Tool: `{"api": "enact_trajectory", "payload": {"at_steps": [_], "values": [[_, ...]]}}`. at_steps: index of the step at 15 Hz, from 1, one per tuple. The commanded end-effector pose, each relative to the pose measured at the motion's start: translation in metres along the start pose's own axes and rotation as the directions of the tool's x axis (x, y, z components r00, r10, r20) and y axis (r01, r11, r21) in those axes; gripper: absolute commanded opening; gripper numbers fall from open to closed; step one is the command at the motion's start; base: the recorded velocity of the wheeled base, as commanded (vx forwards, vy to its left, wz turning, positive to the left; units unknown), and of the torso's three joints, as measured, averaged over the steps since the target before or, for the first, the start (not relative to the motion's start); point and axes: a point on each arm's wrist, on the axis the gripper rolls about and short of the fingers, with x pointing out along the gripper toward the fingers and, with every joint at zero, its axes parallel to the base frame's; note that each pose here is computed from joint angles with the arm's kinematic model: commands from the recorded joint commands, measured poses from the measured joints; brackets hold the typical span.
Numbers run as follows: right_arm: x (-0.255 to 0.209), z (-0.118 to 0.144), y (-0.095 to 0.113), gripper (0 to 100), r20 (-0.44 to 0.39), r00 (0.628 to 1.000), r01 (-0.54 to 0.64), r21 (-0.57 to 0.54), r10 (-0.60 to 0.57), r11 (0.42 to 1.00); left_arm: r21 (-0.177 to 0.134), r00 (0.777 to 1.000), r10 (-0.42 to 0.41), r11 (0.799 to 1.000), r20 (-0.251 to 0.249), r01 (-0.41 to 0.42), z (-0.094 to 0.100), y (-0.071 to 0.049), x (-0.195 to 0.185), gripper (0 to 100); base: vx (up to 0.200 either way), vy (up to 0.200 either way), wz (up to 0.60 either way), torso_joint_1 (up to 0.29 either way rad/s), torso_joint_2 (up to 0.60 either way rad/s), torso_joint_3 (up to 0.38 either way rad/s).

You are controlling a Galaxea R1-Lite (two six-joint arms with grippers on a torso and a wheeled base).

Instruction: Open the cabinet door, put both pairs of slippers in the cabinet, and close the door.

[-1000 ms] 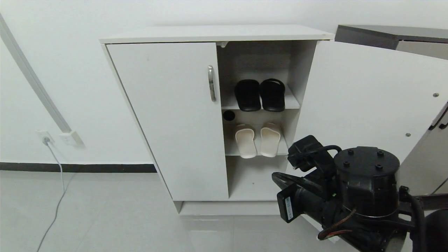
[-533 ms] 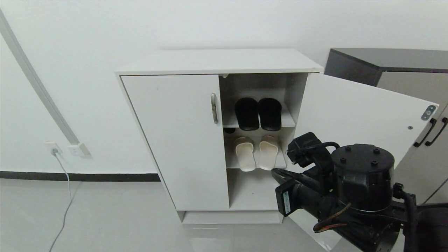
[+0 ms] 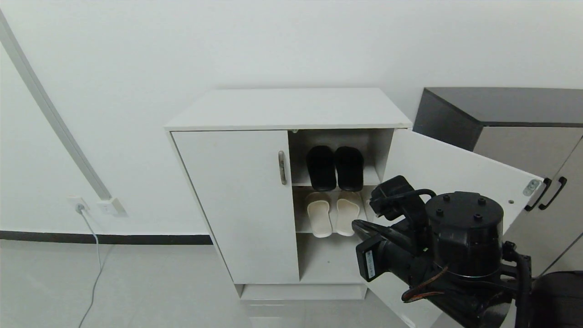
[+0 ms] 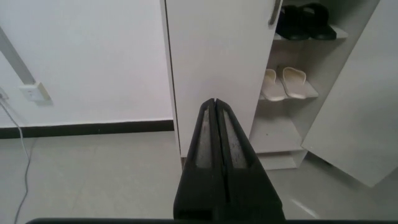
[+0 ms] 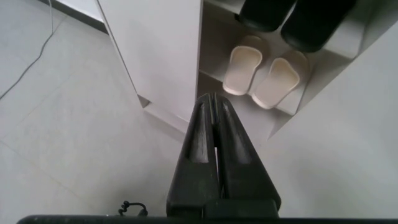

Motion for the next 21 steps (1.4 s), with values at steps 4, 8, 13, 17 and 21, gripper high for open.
{"api": "enact_trajectory", "payload": {"at_steps": [4,8,13,17,21], "values": [[-0.0005,-0.0018,0.0,0,-0.006,1.0,-0.001,-0.005,0.001,1.0,0.0,1.0,-0.001,1.0,-0.001,0.001,0.0,0.0,0.0001,0,0.0,0.0,0.0,0.184,-0.5,-0.316],[-0.0001,-0.0039,-0.0029,0,-0.011,1.0,0.008,-0.015,-0.008,1.0,0.0,1.0,-0.001,1.0,-0.001,0.001,0.0,0.0,0.0001,0,0.0,0.0,0.0,0.204,-0.52,-0.314],[0.0007,-0.0058,-0.0055,0,-0.006,1.0,0.015,-0.028,-0.015,1.0,0.001,1.0,-0.001,1.0,-0.001,0.001,0.0,0.0,0.0001,0,0.0,0.0,0.0,0.237,-0.56,-0.321],[0.0008,-0.0086,-0.0056,0,-0.015,1.0,0.015,-0.032,-0.016,0.999,0.0,1.0,-0.001,1.0,-0.001,0.001,0.0,0.0,0.0001,0,0.0,0.0,0.0,0.198,-0.45,-0.254],[0.0018,-0.0091,-0.0084,0,-0.019,1.0,0.019,-0.03,-0.02,0.999,0.0,1.0,-0.001,1.0,-0.001,0.001,0.0,0.0,0.0001,0,0.0,0.0,-0.15,0.013,-0.02,-0.012]]}}
